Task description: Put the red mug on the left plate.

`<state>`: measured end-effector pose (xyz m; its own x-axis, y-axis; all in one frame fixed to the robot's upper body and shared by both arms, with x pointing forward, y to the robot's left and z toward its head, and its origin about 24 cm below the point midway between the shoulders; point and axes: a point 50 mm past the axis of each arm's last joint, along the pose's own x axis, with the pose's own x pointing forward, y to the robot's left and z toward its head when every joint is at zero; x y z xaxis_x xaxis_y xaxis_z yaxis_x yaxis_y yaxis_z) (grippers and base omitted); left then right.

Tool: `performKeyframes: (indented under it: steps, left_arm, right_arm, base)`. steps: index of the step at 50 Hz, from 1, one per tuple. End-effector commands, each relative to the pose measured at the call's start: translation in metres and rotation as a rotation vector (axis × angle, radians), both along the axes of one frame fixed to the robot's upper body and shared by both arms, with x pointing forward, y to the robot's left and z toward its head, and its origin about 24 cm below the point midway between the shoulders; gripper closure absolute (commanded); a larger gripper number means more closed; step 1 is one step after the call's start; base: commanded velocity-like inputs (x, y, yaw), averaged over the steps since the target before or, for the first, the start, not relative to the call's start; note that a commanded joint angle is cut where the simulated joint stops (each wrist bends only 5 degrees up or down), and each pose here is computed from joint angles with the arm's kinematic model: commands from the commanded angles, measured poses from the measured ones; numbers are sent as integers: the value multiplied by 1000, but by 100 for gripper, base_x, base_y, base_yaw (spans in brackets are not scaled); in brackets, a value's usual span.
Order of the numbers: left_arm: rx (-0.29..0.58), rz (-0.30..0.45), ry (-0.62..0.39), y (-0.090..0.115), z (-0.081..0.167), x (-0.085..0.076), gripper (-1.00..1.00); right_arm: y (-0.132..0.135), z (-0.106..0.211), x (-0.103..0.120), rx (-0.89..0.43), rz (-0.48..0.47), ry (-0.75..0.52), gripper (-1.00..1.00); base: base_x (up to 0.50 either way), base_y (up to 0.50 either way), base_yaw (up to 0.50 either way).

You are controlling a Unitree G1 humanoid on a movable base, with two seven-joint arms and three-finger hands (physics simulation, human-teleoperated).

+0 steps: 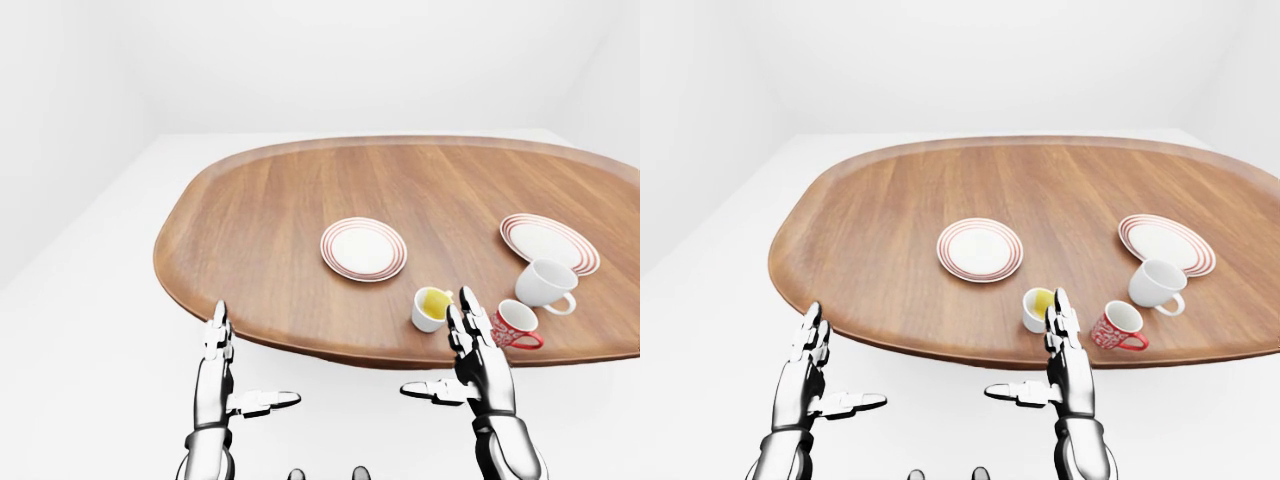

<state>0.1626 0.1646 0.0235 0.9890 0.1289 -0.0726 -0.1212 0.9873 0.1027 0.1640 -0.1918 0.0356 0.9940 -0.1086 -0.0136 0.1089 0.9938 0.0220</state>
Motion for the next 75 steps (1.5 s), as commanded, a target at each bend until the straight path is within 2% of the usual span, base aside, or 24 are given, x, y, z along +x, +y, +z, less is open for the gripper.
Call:
performKeyframes:
  steps: [1,9,11,13,18,40,75]
  left_arm:
    - [-1,-2,-2,0,0,1,-100]
    - [-3,-2,-3,0,0,1,-100]
    - [-3,-3,-4,0,0,1,-100]
    - [-3,-3,-5,0,1,2,-100]
    - [-4,-2,-4,0,0,1,-100]
    - [-6,-3,-7,0,1,2,-100]
    - [-7,-4,-9,0,1,2,-100]
  right_arm:
    - [0,0,0,-7,-3,1,-100]
    - [0,-1,0,4,14,2,-100]
    - [3,0,0,50,82,-14,-100]
    - [1,1,1,46,59,-17,-100]
    - [4,0,2,37,86,-14,-100]
    - [4,-1,5,24,98,-9,-100]
    - [6,-2,5,20,107,-3,-100]
  base:
    - [50,19,0]
    - [50,19,0]
    - [50,0,0]
    - [50,0,0]
    - [50,-1,0]
    - [49,-5,0]
    - [18,-46,0]
